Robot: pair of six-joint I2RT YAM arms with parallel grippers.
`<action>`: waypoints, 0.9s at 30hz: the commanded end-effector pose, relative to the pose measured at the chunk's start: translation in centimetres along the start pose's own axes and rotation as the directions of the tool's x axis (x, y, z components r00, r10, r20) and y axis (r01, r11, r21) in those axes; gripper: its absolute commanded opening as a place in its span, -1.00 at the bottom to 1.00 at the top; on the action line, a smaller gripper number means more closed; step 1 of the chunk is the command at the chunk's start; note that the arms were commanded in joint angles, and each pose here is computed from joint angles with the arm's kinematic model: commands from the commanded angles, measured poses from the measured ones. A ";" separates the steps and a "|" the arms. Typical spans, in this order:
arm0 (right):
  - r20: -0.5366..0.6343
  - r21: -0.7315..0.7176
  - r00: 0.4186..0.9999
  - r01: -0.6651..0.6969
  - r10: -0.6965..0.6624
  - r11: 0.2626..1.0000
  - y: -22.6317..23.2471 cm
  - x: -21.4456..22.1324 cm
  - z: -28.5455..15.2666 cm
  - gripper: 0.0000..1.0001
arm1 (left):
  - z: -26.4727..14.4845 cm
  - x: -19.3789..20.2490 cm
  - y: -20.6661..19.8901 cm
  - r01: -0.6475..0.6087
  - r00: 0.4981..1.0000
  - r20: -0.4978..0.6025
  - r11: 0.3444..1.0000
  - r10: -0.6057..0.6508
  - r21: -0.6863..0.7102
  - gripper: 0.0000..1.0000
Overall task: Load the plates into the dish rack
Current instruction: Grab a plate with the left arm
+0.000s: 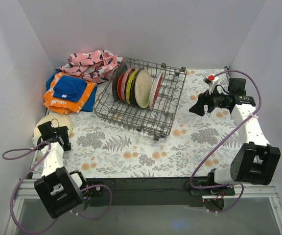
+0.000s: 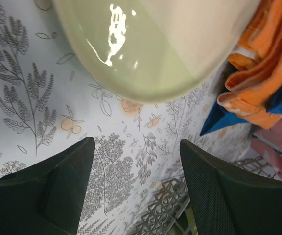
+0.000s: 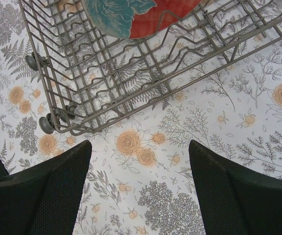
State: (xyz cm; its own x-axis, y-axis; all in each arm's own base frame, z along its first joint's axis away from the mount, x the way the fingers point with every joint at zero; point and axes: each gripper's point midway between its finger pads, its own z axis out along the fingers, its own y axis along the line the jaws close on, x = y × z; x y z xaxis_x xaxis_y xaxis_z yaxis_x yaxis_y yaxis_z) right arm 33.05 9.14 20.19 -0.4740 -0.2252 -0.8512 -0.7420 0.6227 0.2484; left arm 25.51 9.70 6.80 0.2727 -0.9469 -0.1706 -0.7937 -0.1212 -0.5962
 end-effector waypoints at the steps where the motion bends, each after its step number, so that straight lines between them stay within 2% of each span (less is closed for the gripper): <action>1: 0.000 -0.029 1.000 0.027 -0.027 0.999 0.6 0.0 0.1 0.71 | 1.5 -1.5 1.0 0.096 0.993 0.072 0.994 -0.093 -0.043 0.32; 8: -0.008 -0.037 1.000 0.020 -0.020 0.999 0.7 0.5 0.4 0.71 | 4.4 -1.7 3.4 0.169 0.985 0.052 0.958 -0.162 -0.232 0.25; 13: -0.010 -0.033 1.000 0.021 -0.022 0.999 0.6 0.6 0.3 0.71 | 5.1 -2.1 3.9 0.211 0.977 0.074 0.942 -0.199 -0.262 0.17; 18: -0.011 -0.032 1.000 0.020 -0.020 0.999 0.6 0.6 0.3 0.71 | 5.7 -1.9 4.9 0.218 0.976 0.063 0.911 -0.209 -0.351 -0.31; 19: -0.011 -0.030 1.000 0.020 -0.020 0.999 0.6 0.6 0.3 0.71 | 5.8 -1.6 5.8 0.210 0.977 0.055 0.895 -0.205 -0.395 -0.32; 22: -0.008 -0.030 1.000 0.026 -0.026 0.999 0.6 0.3 0.3 0.71 | 5.9 -1.8 5.9 0.184 0.983 0.054 0.897 -0.177 -0.402 -0.62; 24: -0.008 -0.026 1.000 0.030 -0.030 0.999 0.5 0.1 0.2 0.71 | 5.9 -2.0 5.7 0.165 0.986 0.052 0.905 -0.158 -0.391 -0.97; 27: -0.006 -0.023 0.999 0.036 -0.036 0.999 0.6 -0.2 0.1 0.71 | 5.8 -1.9 5.3 0.119 0.993 0.022 0.917 -0.120 -0.381 -1.00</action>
State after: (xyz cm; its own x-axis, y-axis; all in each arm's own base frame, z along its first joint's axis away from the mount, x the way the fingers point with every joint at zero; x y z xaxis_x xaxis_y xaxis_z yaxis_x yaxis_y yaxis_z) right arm 32.77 9.29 19.80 -0.4753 -0.2414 -0.8461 -0.7509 0.6124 0.2471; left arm 26.90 13.77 2.01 0.4477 -0.8919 -0.0636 -0.8270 -0.3860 -0.4088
